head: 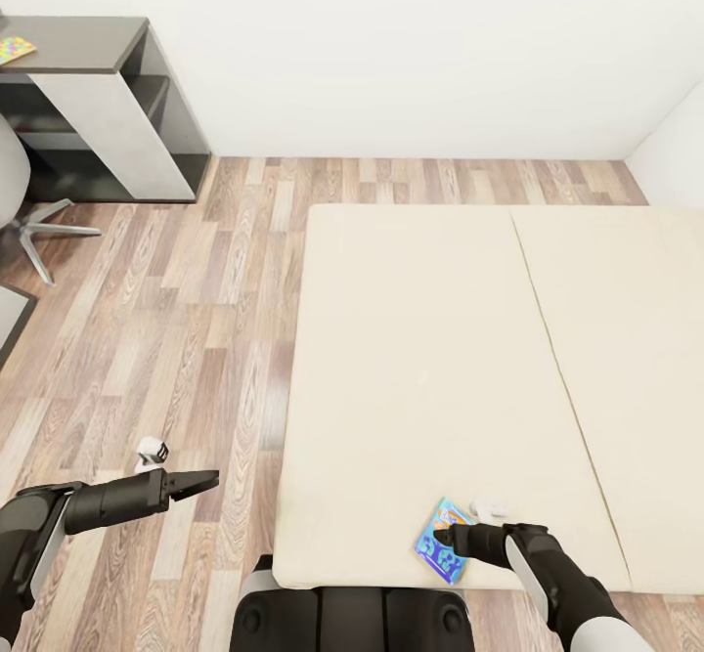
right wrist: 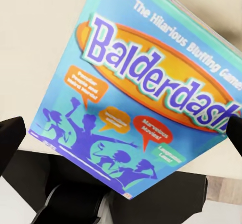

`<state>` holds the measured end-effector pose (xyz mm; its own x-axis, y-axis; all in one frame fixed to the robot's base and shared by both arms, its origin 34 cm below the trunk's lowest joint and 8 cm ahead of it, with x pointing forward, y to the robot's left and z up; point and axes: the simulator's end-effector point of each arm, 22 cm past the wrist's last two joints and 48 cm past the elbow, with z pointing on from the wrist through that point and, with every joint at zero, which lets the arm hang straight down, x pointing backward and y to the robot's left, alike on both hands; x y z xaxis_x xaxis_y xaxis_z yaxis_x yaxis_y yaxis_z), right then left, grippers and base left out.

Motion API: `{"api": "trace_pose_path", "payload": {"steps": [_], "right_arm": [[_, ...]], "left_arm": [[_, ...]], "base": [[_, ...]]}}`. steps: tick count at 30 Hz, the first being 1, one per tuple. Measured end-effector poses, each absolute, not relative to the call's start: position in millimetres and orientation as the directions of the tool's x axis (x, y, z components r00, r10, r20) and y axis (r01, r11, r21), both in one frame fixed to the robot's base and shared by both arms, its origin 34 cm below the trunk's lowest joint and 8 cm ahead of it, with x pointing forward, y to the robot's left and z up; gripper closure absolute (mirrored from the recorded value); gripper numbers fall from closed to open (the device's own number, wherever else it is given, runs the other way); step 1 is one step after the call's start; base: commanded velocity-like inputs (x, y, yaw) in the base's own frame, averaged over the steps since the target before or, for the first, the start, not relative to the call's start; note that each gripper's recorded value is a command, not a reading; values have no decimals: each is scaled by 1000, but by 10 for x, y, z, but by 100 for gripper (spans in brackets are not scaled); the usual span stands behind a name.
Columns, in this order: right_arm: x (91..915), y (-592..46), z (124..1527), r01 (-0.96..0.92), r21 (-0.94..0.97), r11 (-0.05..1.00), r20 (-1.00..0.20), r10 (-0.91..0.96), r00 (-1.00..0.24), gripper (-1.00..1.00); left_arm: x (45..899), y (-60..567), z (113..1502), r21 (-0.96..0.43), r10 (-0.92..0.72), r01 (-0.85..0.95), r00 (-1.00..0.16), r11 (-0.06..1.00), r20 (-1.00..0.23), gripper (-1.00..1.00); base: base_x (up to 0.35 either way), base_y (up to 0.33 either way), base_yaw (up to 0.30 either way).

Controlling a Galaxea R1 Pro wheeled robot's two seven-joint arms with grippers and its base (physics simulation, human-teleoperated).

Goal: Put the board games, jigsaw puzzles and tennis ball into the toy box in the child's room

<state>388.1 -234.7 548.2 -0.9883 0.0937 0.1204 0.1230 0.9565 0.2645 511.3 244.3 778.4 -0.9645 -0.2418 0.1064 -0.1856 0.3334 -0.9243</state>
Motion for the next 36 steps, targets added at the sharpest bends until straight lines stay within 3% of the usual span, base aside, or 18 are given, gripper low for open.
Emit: {"api": "trace_pose_path", "payload": {"steps": [36], "right_arm": [[3816, -2384, 5451, 138, 252, 958, 132, 107, -985, -100]], "left_arm": [[5094, 2440, 7756, -923, -241, -192, -964, 334, 113, -100]], "base": [[0, 0, 0]]}}
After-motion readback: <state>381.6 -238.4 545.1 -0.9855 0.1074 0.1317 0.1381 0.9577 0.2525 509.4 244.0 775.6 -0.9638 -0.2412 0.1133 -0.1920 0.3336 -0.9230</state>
